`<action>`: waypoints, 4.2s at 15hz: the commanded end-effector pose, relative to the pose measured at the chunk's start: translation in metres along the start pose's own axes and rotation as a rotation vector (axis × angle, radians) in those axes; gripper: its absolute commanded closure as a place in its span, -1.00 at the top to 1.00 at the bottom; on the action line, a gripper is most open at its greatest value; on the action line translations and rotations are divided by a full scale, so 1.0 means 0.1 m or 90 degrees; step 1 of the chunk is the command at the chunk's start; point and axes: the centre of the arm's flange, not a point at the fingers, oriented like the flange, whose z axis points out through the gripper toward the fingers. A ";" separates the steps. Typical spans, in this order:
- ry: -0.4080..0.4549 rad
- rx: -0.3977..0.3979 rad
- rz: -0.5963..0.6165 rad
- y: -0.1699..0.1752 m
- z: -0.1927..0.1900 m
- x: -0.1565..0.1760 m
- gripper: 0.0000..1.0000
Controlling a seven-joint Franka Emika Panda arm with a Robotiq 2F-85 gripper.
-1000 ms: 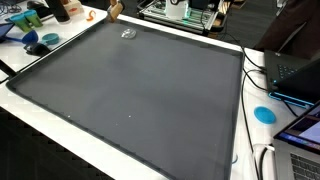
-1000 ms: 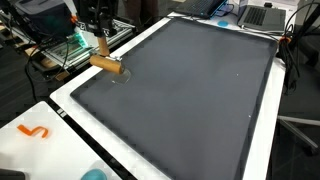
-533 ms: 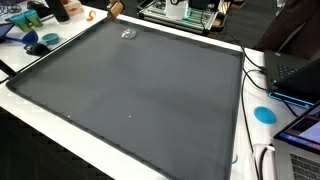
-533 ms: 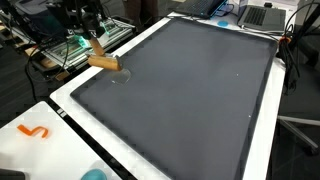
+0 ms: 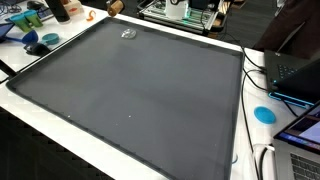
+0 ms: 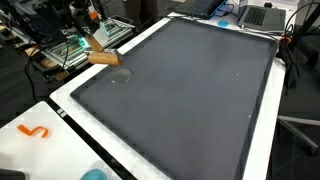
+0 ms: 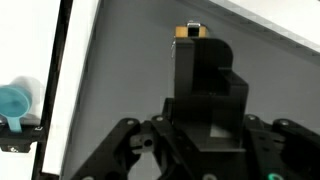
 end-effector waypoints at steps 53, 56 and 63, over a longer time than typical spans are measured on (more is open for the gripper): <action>0.051 0.255 0.076 1.59 0.37 -0.60 -0.50; 0.051 0.254 0.067 1.51 0.35 -0.59 -0.50; 0.056 0.249 0.018 1.28 0.29 -0.55 -0.50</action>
